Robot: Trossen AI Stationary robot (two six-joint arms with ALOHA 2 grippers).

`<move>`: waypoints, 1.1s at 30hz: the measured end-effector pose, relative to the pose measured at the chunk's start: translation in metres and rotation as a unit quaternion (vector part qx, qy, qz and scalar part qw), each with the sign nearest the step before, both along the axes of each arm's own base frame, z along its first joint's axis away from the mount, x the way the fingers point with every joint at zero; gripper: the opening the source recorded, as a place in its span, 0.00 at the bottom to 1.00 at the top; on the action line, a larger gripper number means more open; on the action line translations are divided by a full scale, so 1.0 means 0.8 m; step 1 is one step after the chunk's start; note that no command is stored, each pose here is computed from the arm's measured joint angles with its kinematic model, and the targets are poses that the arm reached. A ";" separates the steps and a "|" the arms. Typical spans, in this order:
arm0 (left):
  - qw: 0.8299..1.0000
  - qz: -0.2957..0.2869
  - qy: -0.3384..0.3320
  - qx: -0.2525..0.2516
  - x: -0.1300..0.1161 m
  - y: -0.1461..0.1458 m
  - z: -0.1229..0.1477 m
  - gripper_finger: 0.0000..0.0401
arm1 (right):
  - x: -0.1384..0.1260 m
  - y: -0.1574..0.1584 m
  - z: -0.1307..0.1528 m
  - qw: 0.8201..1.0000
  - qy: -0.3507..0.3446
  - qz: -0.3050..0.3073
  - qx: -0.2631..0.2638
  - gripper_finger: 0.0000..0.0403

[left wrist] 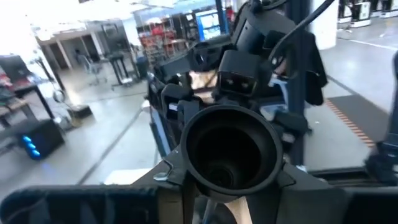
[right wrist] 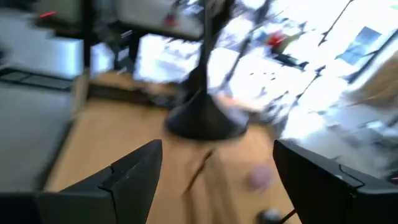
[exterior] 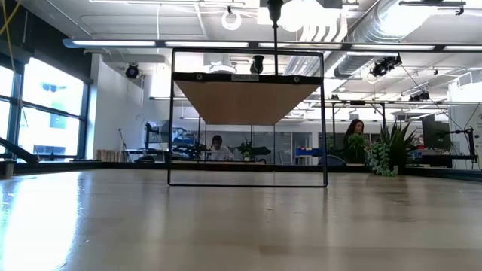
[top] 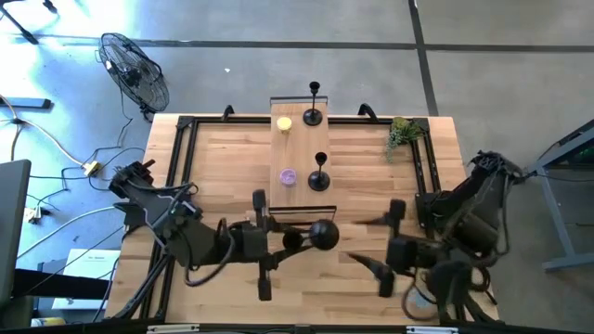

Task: Pick & Place candle stick holders
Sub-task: Put the candle holder on the shelf aligned with the other candle holder on the shelf

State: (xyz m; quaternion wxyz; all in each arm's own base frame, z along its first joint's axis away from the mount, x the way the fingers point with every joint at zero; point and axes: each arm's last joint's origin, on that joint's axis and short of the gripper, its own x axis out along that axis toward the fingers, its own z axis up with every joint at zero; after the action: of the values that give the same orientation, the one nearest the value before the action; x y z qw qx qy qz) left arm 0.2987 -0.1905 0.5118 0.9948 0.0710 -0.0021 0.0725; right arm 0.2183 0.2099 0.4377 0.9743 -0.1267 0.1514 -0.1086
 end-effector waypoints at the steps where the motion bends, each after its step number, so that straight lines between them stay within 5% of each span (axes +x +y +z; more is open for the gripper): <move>1: 1.000 0.004 0.000 0.007 0.002 0.003 0.000 0.23 | 0.006 -0.002 0.003 1.000 -0.012 -0.009 -0.010 0.75; 7: 1.000 0.009 0.005 -0.008 0.019 0.028 -0.002 0.23 | 0.031 -0.015 0.023 0.998 -0.058 -0.011 -0.004 0.75; 24: 0.995 -0.066 0.031 -0.063 0.043 0.069 -0.010 0.23 | 0.068 -0.052 0.019 0.998 -0.044 0.005 0.035 0.75; 33: 0.995 -0.067 0.042 -0.059 0.043 0.069 -0.013 0.23 | 0.076 -0.063 0.019 0.998 -0.039 0.015 0.042 0.59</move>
State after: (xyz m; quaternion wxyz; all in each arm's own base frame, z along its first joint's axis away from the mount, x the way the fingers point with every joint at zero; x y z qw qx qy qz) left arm 0.3332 -0.1354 0.5015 0.9991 0.0151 0.0393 0.0022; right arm 0.2789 0.1598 0.4528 0.9854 -0.0834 0.1161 -0.0927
